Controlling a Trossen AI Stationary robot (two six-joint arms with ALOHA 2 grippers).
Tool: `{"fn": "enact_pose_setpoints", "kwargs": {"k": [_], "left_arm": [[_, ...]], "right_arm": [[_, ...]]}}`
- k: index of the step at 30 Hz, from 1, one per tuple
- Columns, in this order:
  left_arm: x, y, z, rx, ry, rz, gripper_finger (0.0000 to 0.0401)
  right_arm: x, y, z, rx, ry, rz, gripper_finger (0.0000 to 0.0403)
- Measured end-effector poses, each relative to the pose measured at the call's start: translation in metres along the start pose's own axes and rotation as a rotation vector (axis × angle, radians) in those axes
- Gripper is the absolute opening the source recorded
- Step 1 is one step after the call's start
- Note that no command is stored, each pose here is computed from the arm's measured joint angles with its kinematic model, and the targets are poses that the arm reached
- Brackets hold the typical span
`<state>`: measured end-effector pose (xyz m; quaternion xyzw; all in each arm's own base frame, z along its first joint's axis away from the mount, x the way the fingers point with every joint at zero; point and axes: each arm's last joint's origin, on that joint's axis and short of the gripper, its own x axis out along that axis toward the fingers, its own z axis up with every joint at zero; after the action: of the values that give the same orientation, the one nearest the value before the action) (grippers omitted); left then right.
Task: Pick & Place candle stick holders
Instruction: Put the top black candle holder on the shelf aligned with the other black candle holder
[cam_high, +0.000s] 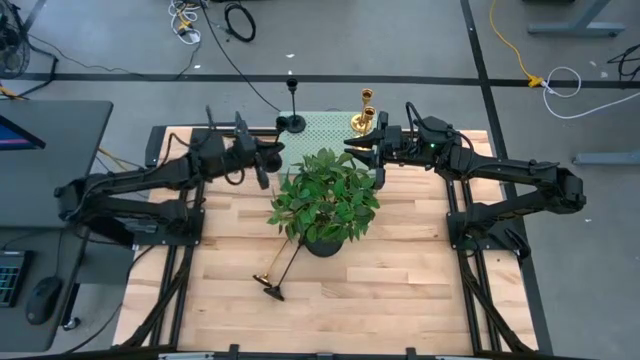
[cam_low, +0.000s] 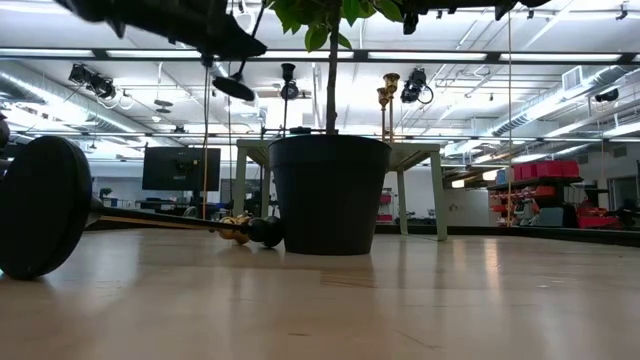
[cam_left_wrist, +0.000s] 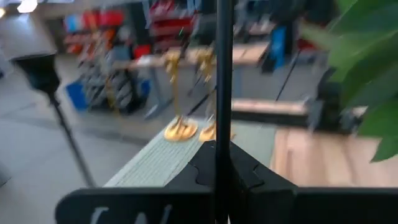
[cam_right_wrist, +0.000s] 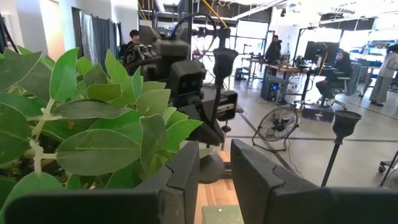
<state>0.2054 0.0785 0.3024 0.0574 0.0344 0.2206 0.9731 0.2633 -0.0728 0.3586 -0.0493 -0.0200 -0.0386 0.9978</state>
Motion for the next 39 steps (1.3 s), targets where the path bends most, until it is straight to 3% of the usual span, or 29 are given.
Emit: {"fn": "enact_pose_setpoints", "kwargs": {"k": [5, 11, 18, 29, 39], "left_arm": [[-0.004, 0.014, -0.028, -0.027, -0.164, -0.051, 0.0007], [-0.013, 0.029, -0.041, -0.004, -0.290, -0.050, 0.0007], [0.008, 0.042, -0.056, -0.010, -0.264, -0.064, 0.0007], [0.037, 0.063, -0.075, -0.041, -0.315, -0.114, 0.0007], [0.068, 0.070, -0.084, -0.062, -0.267, -0.142, 0.0007]], "right_arm": [[0.000, 0.000, 0.000, 0.000, 0.000, 0.000, 0.0091], [0.000, 0.000, 0.000, -0.008, 0.000, -0.004, 0.0091], [0.000, -0.002, 0.000, -0.011, 0.007, -0.079, 0.0091], [0.000, -0.002, 0.000, -0.009, 0.007, -0.079, 0.0091], [0.000, -0.002, 0.000, -0.008, 0.007, -0.078, 0.0091]]}}
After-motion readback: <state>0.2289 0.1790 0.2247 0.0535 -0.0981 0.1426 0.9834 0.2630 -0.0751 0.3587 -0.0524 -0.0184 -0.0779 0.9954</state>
